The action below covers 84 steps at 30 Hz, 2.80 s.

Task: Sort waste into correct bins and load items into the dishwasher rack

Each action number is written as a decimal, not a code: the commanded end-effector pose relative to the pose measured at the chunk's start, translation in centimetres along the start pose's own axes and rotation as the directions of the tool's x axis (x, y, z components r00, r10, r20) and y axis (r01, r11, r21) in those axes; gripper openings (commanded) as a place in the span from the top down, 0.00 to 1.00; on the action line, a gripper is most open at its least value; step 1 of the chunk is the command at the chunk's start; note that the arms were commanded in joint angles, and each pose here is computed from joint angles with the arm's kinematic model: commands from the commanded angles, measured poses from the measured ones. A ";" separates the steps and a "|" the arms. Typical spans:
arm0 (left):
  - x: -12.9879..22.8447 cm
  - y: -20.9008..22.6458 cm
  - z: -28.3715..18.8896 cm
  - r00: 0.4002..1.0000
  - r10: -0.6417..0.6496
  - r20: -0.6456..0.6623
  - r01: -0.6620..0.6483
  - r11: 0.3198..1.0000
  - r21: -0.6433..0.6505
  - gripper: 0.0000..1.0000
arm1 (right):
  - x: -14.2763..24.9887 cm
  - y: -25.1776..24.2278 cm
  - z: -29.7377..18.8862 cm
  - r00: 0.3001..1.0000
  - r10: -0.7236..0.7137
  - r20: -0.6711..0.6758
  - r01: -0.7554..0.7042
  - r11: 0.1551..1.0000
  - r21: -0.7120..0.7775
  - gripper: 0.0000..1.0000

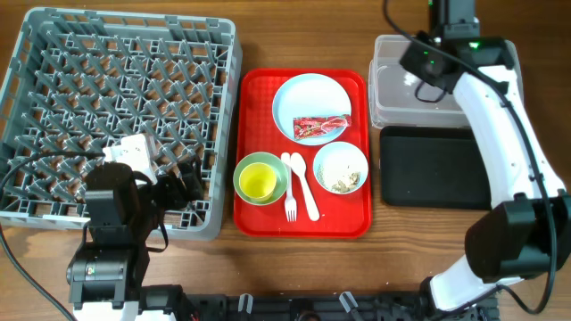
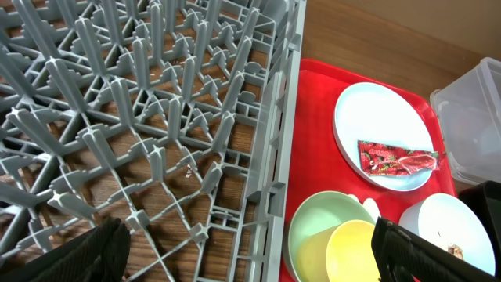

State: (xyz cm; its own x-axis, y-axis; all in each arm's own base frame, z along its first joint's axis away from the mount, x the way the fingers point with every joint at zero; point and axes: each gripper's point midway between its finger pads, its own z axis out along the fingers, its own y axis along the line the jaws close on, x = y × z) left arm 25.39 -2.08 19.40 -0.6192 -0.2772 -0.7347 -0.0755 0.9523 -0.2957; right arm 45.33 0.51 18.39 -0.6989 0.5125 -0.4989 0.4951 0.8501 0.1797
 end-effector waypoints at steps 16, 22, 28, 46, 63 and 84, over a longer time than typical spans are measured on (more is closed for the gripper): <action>-1.0 0.0 -0.5 0.999 0.018 0.028 -0.018 1.000 -0.004 0.00 | 8.8 10.3 -2.2 0.778 -0.628 0.002 0.564 0.698 -0.440 0.11; -1.0 0.0 -0.5 0.999 0.018 0.028 -0.018 1.000 -0.004 0.00 | 13.7 9.6 1.2 0.731 -0.673 -0.112 0.606 0.716 -0.345 0.11; -0.9 0.0 -0.5 1.000 0.017 0.025 -0.017 1.000 -0.005 0.00 | 16.7 7.8 6.5 0.708 -0.656 -0.262 0.595 0.754 -0.280 0.12; -0.9 0.0 -0.5 1.000 0.017 0.025 -0.017 1.000 -0.006 0.00 | 18.5 7.4 9.0 0.725 -0.586 -0.362 0.526 0.811 -0.258 0.96; -0.9 0.0 -0.5 1.000 0.017 0.025 -0.017 1.000 -0.005 0.00 | 18.4 10.8 5.8 0.153 -0.986 0.060 0.870 0.106 -0.481 0.36; -0.9 0.0 -0.5 1.000 0.017 0.025 -0.017 1.000 -0.006 0.00 | 23.1 11.1 9.9 0.126 -0.992 0.030 0.823 0.088 -0.561 0.28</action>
State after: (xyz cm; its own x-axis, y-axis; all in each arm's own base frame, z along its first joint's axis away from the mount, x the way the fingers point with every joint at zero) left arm 25.33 -2.08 19.33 -0.6221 -0.2772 -0.7322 -0.0764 0.9522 -0.2957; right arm 40.23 20.18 1.52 -0.5499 -0.7901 -0.2709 -0.8268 0.5609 0.0424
